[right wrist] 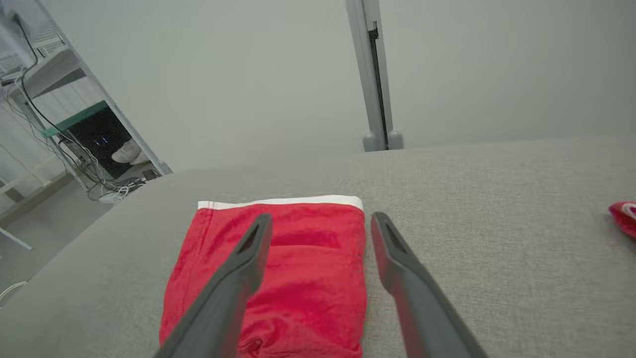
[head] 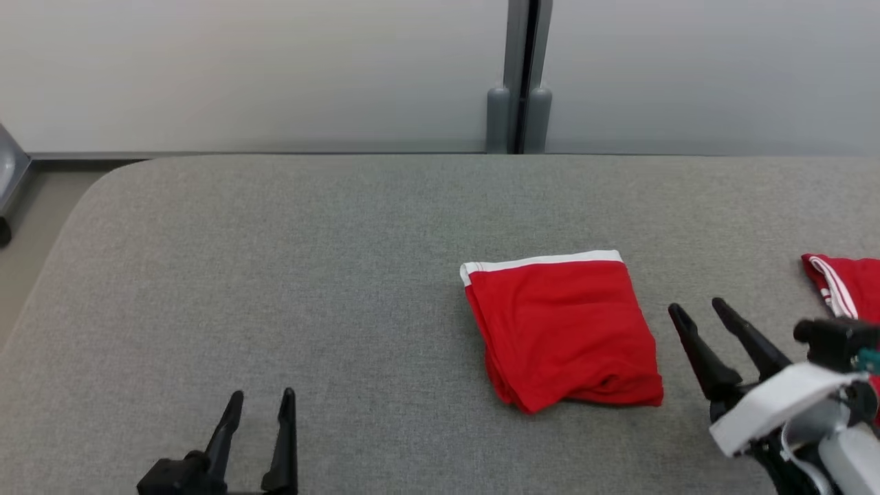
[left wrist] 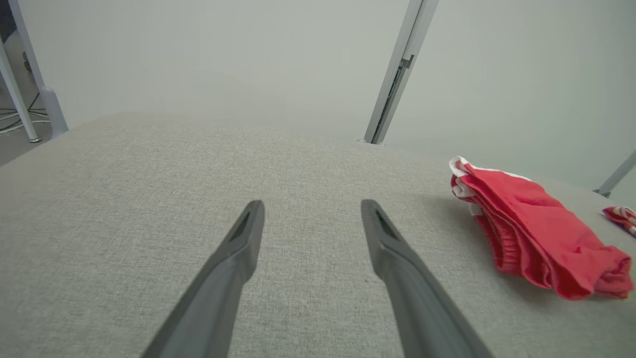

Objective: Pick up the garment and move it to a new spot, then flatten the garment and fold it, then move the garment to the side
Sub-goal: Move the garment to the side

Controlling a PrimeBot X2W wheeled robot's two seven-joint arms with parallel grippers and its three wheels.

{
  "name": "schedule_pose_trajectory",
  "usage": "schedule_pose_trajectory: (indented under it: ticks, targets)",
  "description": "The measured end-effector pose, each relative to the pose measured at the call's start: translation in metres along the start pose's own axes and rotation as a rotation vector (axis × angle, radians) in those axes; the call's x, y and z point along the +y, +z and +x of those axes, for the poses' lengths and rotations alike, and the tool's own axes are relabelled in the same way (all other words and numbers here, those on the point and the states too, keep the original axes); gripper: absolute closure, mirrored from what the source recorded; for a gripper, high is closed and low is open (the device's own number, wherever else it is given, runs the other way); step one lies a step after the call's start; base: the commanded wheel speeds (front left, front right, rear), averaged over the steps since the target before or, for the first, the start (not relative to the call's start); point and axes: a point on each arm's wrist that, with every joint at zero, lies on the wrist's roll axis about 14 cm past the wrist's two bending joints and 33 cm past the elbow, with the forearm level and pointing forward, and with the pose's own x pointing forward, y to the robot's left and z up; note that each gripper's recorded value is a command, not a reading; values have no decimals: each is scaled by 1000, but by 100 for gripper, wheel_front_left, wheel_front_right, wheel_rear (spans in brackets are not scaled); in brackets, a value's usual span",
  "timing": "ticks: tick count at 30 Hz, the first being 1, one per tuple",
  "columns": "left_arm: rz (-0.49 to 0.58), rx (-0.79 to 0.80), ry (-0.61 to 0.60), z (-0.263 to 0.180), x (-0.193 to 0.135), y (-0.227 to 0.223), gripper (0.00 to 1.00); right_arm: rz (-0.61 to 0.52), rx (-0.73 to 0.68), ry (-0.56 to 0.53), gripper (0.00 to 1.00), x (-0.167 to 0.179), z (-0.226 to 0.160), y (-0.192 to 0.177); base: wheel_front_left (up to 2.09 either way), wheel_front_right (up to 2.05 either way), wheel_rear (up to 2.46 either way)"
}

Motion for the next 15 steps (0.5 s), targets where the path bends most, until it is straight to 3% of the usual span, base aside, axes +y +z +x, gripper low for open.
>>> schedule_pose_trajectory:
  ticks: [8, 15]
  targets:
    - [-42, 33, -1, 18, -8, -9, 0, 32, 353, 22, 0, -16, 51, -49, 0, 0, 0]
    - [-51, 44, 105, 10, 17, -12, 0, 76, 564, 22, 0, -13, 61, -113, 0, 0, 0]
